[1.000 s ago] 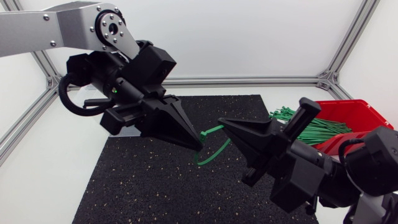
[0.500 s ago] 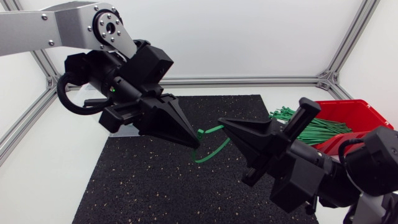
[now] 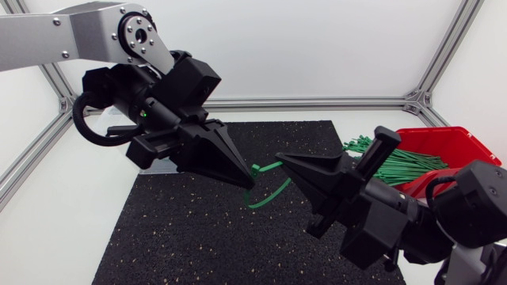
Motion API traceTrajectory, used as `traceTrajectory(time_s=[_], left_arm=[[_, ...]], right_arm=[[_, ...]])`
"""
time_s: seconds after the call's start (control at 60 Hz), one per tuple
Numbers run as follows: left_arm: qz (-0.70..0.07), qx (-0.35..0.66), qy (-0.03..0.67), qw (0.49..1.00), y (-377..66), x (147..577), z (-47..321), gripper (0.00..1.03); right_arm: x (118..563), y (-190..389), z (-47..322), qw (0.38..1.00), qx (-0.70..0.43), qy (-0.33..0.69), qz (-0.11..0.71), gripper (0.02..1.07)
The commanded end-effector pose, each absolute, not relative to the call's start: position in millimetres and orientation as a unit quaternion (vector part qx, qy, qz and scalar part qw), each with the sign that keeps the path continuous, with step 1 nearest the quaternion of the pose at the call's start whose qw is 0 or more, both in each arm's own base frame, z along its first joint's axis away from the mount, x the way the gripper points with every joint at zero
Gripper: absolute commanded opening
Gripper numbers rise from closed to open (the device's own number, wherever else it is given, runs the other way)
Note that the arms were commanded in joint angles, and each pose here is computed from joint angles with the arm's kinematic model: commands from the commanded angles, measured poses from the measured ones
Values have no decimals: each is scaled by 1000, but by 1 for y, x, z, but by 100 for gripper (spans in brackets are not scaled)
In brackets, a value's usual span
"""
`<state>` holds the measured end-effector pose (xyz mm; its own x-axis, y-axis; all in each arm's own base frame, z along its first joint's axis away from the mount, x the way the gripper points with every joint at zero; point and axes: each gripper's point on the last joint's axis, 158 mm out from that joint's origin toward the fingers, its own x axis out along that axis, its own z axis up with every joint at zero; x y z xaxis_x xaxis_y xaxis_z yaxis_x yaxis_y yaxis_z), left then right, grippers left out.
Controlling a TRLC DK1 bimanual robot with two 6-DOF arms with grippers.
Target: Take a green cable tie from the red box, thread the tail through the head to close it, then place it in the transparent bin on the left.
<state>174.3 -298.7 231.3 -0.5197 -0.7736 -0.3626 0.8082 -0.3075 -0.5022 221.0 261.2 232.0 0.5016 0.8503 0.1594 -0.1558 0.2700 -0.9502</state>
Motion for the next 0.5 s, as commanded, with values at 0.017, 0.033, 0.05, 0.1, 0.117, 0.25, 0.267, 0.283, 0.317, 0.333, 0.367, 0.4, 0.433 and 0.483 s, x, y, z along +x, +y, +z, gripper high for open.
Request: traceTrajectory(time_s=[0.017, 0.033, 0.05, 0.1, 0.117, 0.25, 0.267, 0.283, 0.317, 0.333, 0.367, 0.4, 0.433, 0.483], left_arm=[[-810, 33, 316, 493, -300, 175, 240, 3], [-810, 33, 316, 493, -300, 175, 240, 3], [-810, 33, 316, 493, -300, 175, 240, 3], [-810, 33, 316, 493, -300, 175, 240, 3], [-810, 33, 316, 493, -300, 175, 239, 3], [-810, 32, 318, 492, -300, 176, 236, 3], [-810, 32, 318, 491, -300, 176, 235, 3], [-810, 32, 318, 492, -300, 176, 236, 3], [-810, 32, 317, 492, -301, 177, 235, 3], [-810, 33, 316, 492, -301, 177, 236, 3], [-810, 32, 317, 492, -301, 178, 235, 3], [-810, 32, 318, 492, -301, 178, 235, 3], [-809, 31, 318, 493, -301, 179, 234, 3], [-809, 31, 318, 492, -301, 179, 233, 3]], right_arm=[[223, 264, 239, 714, -489, -361, 348, 8], [223, 264, 240, 714, -489, -361, 347, 8], [223, 264, 240, 714, -489, -361, 347, 8], [223, 264, 240, 714, -489, -362, 347, 8], [222, 264, 240, 714, -488, -363, 347, 8], [223, 264, 244, 714, -488, -366, 344, 8], [223, 264, 244, 714, -488, -366, 344, 8], [223, 264, 244, 715, -488, -365, 343, 8], [222, 264, 244, 714, -488, -366, 343, 8], [222, 264, 245, 714, -487, -367, 343, 8], [222, 264, 245, 714, -487, -367, 343, 8], [222, 264, 245, 714, -487, -367, 343, 8], [222, 264, 245, 714, -487, -367, 343, 8], [222, 264, 246, 714, -487, -368, 342, 8]])
